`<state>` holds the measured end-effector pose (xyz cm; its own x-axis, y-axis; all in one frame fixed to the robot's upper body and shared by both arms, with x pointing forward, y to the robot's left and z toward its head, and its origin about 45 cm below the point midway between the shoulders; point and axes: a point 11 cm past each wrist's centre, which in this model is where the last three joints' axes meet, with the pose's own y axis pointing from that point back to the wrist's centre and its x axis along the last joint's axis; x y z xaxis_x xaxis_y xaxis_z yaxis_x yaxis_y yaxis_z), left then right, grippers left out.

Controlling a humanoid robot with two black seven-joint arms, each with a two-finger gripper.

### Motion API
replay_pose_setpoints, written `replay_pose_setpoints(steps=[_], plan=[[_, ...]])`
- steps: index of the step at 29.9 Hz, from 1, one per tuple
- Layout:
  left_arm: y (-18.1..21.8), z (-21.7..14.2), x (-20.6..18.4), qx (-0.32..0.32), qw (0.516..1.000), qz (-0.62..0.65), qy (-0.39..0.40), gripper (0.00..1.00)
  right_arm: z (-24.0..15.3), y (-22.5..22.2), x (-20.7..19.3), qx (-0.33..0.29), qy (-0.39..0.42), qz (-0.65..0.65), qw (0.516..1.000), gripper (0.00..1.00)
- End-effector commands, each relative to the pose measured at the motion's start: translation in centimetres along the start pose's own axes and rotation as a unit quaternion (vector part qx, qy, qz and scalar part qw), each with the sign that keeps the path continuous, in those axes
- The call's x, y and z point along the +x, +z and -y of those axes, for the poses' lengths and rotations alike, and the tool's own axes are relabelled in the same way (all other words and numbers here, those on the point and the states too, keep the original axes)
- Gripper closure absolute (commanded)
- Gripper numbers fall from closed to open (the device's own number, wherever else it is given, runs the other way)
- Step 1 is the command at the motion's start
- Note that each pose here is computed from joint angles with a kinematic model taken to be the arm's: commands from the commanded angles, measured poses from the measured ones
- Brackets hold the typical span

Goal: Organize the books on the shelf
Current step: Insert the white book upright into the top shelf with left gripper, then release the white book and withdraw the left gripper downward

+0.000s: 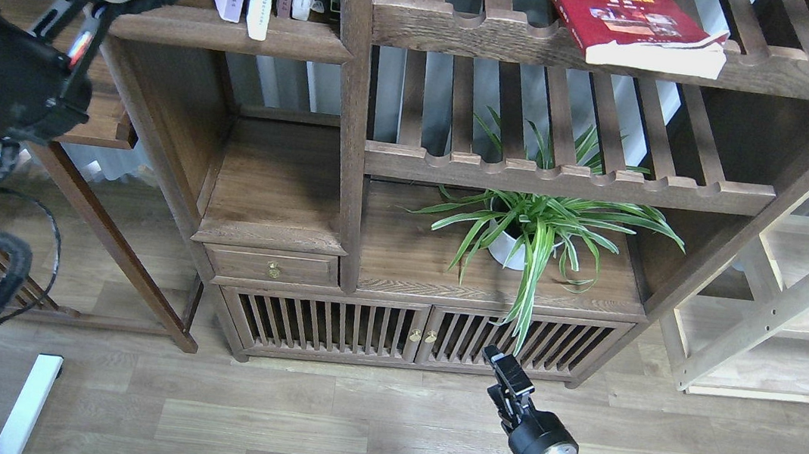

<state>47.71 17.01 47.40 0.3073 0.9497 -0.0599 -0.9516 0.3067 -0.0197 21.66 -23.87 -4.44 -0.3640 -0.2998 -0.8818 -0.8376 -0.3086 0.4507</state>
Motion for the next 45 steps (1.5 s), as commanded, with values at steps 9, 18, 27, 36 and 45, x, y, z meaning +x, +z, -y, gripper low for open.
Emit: replay_pose_setpoints(steps=[9,18,27,36,45], plan=[[-3.3,-4.3,4.7,0.011,0.999,0.013,0.029,0.25,0.2,-0.3,-0.2,0.007,-0.001,0.006,1.0,0.01],[-6.6,-9.6,5.3,0.002,0.999,-0.034,0.019,0.14,0.0,-0.3,0.1,0.011,0.003,0.01,1.0,0.01],[-9.4,-13.4,6.8,0.0,0.989,-0.126,-0.074,0.01,1.0,0.0,-1.6,-0.003,-0.02,0.004,1.0,0.01],[-15.0,-16.9,7.5,-0.006,0.932,-0.284,-0.227,0.01,2.3,0.7,-8.4,-0.02,-0.128,0.015,0.991,0.01],[-28.9,-21.2,7.7,0.05,0.839,-0.53,-0.114,0.01,3.2,-0.2,-14.9,-0.013,-0.216,0.023,0.976,0.01]])
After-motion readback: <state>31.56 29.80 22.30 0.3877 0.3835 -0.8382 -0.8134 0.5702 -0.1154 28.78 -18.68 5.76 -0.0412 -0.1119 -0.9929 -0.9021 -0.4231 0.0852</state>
